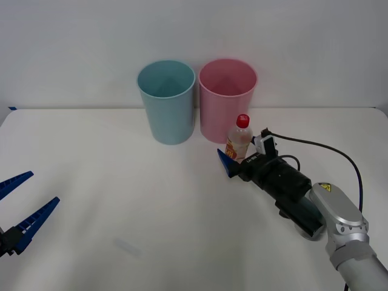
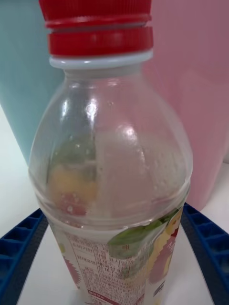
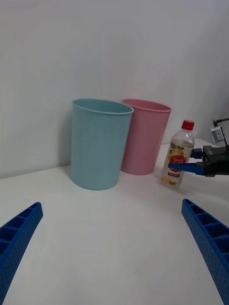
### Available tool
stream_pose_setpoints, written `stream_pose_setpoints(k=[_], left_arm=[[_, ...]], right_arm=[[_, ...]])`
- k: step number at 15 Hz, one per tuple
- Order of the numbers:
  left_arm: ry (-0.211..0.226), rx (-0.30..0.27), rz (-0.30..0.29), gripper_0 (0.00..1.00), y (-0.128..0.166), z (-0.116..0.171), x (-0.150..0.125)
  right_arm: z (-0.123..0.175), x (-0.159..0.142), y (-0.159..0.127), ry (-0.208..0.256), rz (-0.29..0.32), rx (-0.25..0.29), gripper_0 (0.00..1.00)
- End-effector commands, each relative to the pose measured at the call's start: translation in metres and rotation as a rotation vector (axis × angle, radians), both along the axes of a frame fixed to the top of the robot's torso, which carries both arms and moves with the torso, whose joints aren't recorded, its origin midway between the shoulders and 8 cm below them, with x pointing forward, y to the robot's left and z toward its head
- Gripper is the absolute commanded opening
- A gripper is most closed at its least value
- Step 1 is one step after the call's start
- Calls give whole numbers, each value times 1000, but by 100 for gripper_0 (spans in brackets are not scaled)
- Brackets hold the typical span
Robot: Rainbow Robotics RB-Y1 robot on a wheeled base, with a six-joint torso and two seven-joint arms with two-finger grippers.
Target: Grasp the object on the table and drop it into the matching bin: aluminum can to the light blue bin, PET bottle to the pink bin.
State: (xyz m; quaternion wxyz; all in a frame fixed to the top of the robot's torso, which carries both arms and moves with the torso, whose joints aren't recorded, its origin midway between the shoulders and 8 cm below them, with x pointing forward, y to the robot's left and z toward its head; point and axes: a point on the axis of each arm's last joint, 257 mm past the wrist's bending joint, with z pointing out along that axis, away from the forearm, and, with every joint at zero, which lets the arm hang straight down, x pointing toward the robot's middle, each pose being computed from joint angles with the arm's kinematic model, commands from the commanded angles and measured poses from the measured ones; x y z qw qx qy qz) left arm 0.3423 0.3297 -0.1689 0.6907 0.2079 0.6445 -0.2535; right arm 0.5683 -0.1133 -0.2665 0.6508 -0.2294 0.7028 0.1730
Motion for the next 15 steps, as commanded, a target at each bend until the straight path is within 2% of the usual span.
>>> stream_pose_setpoints(k=[1, 7, 9, 13, 15], left_arm=[[0, 0, 0, 100, 0, 0, 0], [0, 0, 0, 100, 0, 0, 0], [0, 0, 0, 100, 0, 0, 0], [0, 0, 0, 100, 0, 0, 0], [0, 0, 0, 100, 0, 0, 0]], right_arm=[[1, 0, 1, -3, 2, -1, 0], [3, -3, 2, -5, 16, 16, 0], [9, -7, 0, -18, 31, 22, 0], [39, -26, -4, -72, 70, 54, 0], [50, -36, -4, -84, 83, 75, 0]])
